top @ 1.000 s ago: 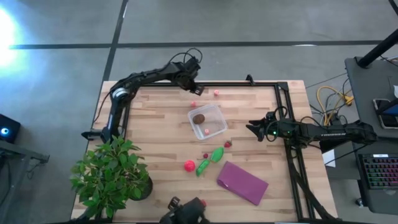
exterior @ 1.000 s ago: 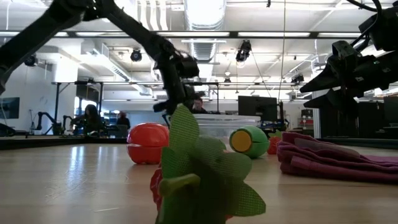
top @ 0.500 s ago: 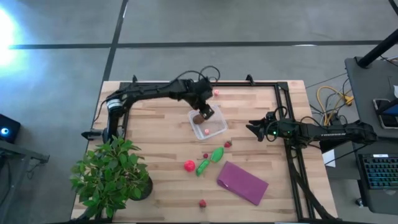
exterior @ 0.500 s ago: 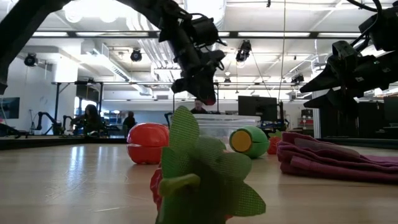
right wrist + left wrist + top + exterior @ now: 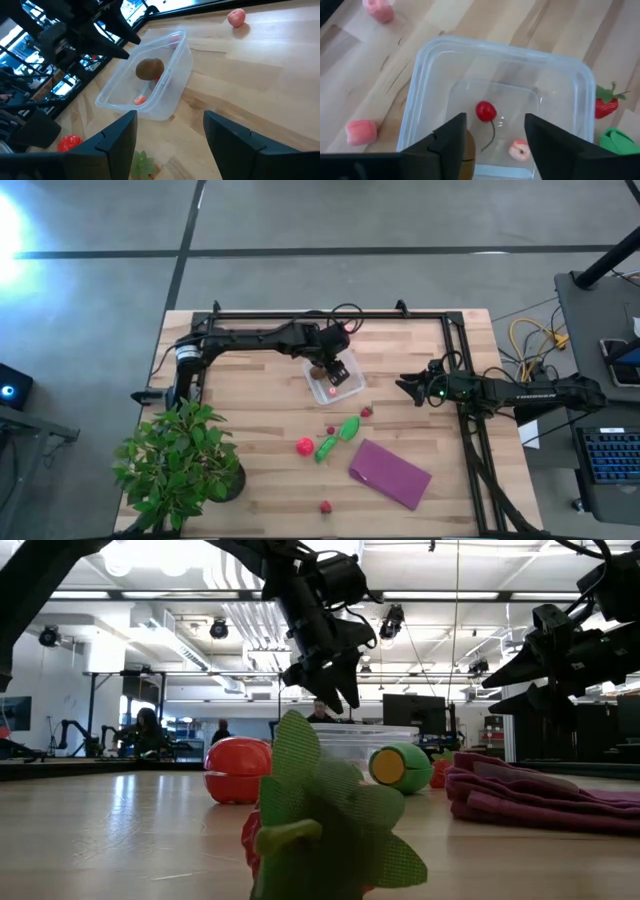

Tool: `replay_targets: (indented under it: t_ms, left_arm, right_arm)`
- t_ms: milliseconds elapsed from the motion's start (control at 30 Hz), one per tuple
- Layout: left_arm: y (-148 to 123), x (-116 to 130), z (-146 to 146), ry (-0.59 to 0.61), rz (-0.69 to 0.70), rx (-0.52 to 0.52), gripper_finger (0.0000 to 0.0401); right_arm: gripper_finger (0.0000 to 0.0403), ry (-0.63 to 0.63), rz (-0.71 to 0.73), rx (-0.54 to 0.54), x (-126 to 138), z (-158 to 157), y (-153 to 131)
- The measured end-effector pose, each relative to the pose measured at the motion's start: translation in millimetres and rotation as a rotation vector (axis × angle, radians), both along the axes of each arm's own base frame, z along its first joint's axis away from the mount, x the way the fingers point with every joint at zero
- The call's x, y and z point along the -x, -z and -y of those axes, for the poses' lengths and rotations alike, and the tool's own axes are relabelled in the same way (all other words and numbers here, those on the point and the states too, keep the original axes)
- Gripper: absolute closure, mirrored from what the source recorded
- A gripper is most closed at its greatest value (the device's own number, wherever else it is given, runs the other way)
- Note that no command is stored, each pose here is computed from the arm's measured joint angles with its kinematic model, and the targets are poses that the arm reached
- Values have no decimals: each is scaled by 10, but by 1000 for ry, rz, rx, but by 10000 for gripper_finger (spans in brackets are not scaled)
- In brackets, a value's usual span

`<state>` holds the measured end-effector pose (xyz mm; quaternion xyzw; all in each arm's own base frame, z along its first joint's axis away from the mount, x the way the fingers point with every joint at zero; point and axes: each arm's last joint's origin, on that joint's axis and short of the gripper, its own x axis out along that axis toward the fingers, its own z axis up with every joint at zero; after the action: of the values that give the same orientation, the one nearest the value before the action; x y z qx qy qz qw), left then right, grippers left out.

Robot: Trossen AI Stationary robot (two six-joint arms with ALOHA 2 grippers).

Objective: Pick and placing Produce into tupperware
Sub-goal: Put the left pink peach into the transparent bin

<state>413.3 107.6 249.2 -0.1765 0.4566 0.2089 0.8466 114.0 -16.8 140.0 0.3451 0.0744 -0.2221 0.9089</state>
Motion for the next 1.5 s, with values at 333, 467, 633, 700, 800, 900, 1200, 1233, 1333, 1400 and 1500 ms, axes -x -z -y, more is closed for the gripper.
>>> replay_targets:
  t_ms: [333, 467, 633, 700, 800, 900, 1200, 1233, 1333, 1400, 1500]
  left_arm:
    - [-153, 195, -312, -148, 0, 34, 180]
    - [-124, 357, -579, -231, -55, 58, 180]
    - [-46, 551, -864, -400, -72, 178, 180]
    - [-17, 597, -945, -423, -63, 201, 180]
    - [27, 649, -1005, -440, -73, 213, 180]
    - [101, 688, -1042, -452, -82, 219, 180]
    - [325, 698, -1069, -474, -39, 224, 180]
    - [333, 695, -1078, -483, -28, 225, 180]
    - [407, 676, -1105, -502, -25, 237, 180]
    - [489, 663, -1112, -503, -49, 248, 180]
    - [566, 646, -1115, -500, -67, 262, 180]
  right_arm:
    - [184, 0, 0, 0, 0, 0, -1]
    - [184, 0, 0, 0, 0, 0, 0]
    - [184, 0, 0, 0, 0, 0, -1]
    - [184, 0, 0, 1, 0, 0, -2]
    - [184, -1, -1, 3, 0, 0, 0]
    - [184, -1, -1, 3, 0, 0, -1]
    - [184, -1, -2, 7, 0, 0, -2]
    - [184, -1, -2, 7, 0, 0, -1]
    - [184, -1, -3, 7, 0, 0, 0]
    - [184, -1, -2, 7, 0, 1, 0]
    - [184, 0, 0, 4, 0, 0, -2]
